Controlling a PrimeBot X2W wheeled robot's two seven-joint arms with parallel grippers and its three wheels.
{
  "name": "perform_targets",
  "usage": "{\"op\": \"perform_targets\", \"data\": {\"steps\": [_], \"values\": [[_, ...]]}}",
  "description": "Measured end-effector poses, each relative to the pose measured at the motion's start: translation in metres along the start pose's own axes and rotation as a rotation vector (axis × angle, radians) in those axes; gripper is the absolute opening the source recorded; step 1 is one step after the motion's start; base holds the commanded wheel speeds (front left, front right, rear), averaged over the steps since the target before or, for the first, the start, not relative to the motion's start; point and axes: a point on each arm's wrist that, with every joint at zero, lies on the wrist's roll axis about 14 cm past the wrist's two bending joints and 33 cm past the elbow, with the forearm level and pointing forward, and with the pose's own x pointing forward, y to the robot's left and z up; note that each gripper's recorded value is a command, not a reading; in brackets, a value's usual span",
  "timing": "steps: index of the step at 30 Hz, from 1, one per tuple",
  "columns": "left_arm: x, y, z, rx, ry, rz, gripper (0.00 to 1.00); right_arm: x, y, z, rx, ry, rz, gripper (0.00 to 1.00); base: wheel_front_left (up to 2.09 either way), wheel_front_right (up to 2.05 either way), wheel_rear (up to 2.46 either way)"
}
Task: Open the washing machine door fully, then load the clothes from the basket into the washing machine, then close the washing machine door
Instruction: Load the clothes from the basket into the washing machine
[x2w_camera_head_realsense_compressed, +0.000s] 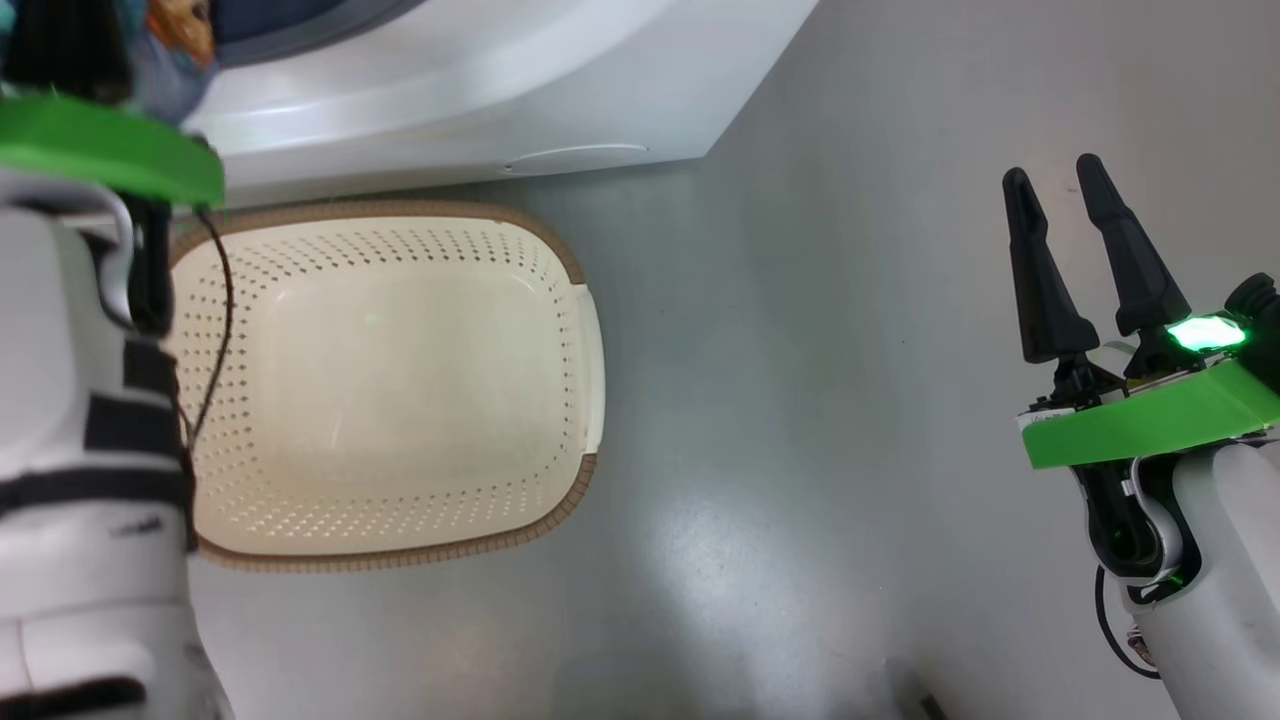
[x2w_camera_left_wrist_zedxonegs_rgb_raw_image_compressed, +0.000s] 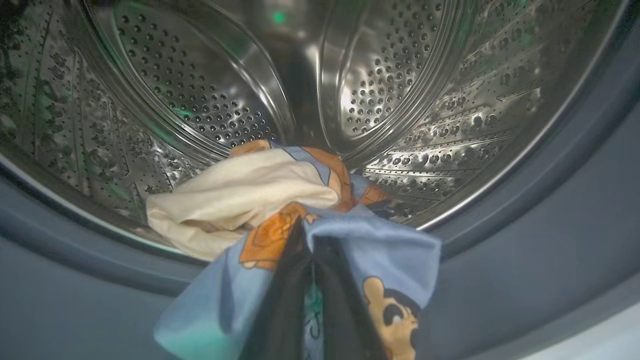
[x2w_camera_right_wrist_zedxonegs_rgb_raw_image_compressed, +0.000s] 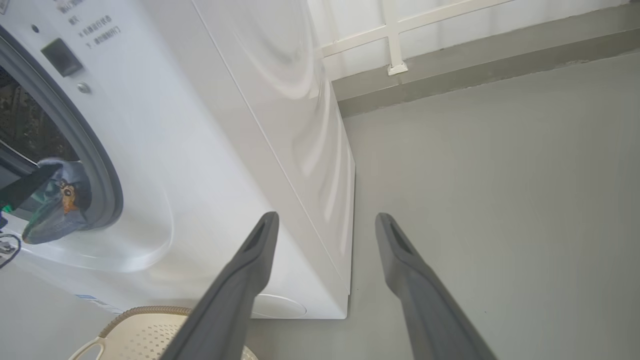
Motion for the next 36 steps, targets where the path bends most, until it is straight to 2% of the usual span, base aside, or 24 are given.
{"op": "perform_targets", "data": {"steps": [11, 21, 27, 36], "values": [[0.048, -0.009, 0.01, -0.002, 0.054, -0.001, 0.0, -0.001, -0.004, 0.001, 0.001, -0.001, -0.012, 1.0, 0.0, 0.0, 0.0], [0.076, -0.019, 0.083, 0.012, -0.19, -0.01, 0.0, -0.005, -0.012, 0.004, -0.014, -0.001, -0.035, 1.0, 0.0, 0.0, 0.0], [0.068, -0.024, 0.033, 0.009, -0.072, -0.022, 0.0, -0.009, -0.013, 0.004, -0.013, 0.004, -0.045, 1.0, 0.0, 0.0, 0.0], [0.061, -0.026, -0.011, 0.055, 0.104, -0.046, 0.0, -0.01, -0.012, 0.007, -0.013, -0.005, -0.046, 1.0, 0.0, 0.0, 0.0]]}}
